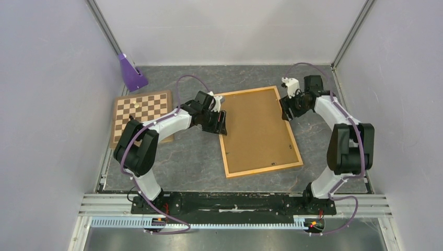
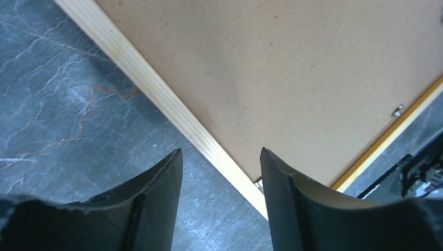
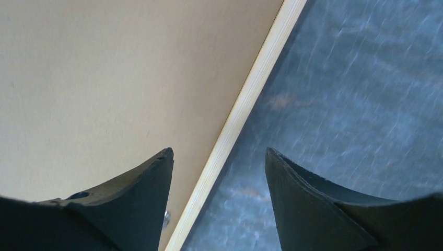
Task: Put the photo into the frame
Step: Install the photo frame at the center of the board.
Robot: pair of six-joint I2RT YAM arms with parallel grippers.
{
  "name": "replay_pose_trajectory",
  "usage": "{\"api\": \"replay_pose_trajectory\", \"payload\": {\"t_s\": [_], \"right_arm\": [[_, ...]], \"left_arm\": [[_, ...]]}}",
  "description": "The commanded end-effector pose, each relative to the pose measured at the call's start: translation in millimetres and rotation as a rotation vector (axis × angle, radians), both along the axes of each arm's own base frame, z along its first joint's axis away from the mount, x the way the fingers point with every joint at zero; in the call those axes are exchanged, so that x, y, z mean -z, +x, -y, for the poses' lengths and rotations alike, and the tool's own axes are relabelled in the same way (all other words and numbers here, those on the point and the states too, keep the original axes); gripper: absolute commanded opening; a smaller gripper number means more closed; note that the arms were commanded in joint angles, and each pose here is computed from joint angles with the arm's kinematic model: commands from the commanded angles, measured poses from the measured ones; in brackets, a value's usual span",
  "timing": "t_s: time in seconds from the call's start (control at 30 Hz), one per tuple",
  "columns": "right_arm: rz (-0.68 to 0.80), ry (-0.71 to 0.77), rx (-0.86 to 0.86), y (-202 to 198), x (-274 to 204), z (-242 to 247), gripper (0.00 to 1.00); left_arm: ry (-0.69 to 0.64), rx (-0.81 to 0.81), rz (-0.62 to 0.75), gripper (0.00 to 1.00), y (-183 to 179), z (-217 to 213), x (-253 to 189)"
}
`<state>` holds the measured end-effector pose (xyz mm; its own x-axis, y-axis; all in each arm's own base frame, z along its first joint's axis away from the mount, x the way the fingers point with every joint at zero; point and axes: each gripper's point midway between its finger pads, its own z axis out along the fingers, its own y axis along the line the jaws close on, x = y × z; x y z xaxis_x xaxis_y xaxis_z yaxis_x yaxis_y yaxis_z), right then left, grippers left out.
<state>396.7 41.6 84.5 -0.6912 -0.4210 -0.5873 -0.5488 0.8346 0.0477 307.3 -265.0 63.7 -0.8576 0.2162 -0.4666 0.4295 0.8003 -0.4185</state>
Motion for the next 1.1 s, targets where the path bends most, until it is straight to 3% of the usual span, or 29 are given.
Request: {"api": "replay_pose_trajectory", "payload": {"t_s": [0.0, 0.17, 0.37, 0.67, 0.93, 1.07], "right_arm": [[0.005, -0.077, -0.038, -35, 3, 11, 0.69], [-0.005, -0.098, -0.057, -68, 11, 13, 0.72], [-0.029, -0.096, -0.078, -93, 21, 12, 0.73], [-0.073, -0.119, -0.107, -119, 36, 15, 0.72], [-0.091, -0.163, -0.116, -129, 53, 23, 0.67], [-0.084, -0.173, -0.109, -127, 57, 24, 0.64]], "left_arm": [[0.052, -0.003, 0.053, 0.65, 7, -9, -10], [0.066, -0.043, 0.012, 0.73, 7, -9, -3], [0.086, -0.068, -0.043, 0.72, 4, -6, 15], [0.062, -0.091, -0.096, 0.50, 2, 0, 32], [0.061, -0.095, -0.101, 0.36, 0, 0, 34], [0.060, -0.095, -0.106, 0.33, -1, 0, 35]]}}
